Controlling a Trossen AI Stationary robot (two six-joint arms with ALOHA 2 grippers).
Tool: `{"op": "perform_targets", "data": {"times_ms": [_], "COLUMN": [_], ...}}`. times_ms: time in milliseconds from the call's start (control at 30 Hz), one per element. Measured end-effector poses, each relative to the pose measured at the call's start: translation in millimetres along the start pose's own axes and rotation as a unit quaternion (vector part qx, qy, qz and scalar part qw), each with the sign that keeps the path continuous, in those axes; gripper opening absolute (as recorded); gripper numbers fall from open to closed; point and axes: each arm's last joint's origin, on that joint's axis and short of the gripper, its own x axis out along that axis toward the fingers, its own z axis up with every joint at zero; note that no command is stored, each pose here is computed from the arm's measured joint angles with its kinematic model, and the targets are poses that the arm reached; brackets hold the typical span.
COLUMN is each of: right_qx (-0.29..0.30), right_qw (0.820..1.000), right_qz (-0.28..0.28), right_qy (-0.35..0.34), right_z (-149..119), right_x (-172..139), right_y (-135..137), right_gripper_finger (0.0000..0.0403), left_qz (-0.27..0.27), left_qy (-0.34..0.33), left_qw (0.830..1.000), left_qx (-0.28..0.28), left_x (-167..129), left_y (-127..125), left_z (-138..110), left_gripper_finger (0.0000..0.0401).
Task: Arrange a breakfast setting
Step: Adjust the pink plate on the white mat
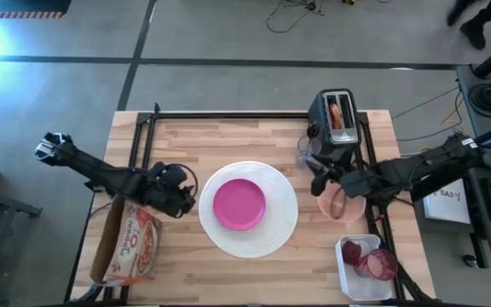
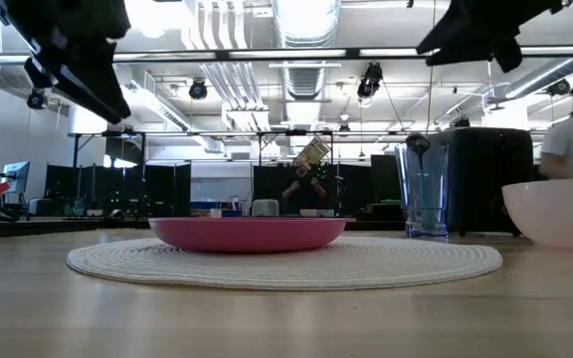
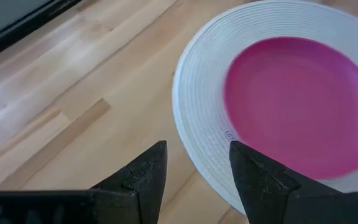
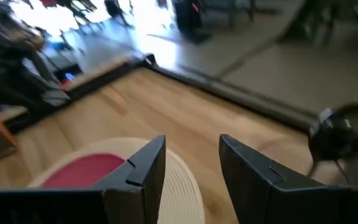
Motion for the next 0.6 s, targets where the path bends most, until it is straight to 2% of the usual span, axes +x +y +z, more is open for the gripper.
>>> {"op": "perform_targets", "data": {"times_ms": [67,267,467,600], "right_qx": [0.018,0.071,0.074,0.077], "right_qw": [0.999,0.994,0.988,0.983], "right_qz": [-0.017,-0.015,0.003,0.013], "right_qy": [0.021,0.080,0.135,0.169], "right_z": [4,7,2,-2], "right_x": [-1,1,10,17], "right_y": [1,11,27,38], "right_gripper_finger": [0.0135,0.0128,0.0136,0.0151], "left_qz": [0.011,0.037,0.008,-0.006], "left_qy": [0.005,0.021,0.038,0.047], "left_qw": [1.000,0.997,0.997,0.998], "left_qx": [-0.014,-0.056,-0.066,-0.050], "left_x": [6,23,38,44], "left_y": [1,4,-7,-15], "left_z": [-4,-19,-28,-30], "left_gripper_finger": [0.0160,0.0160,0.0160,0.0160]}}
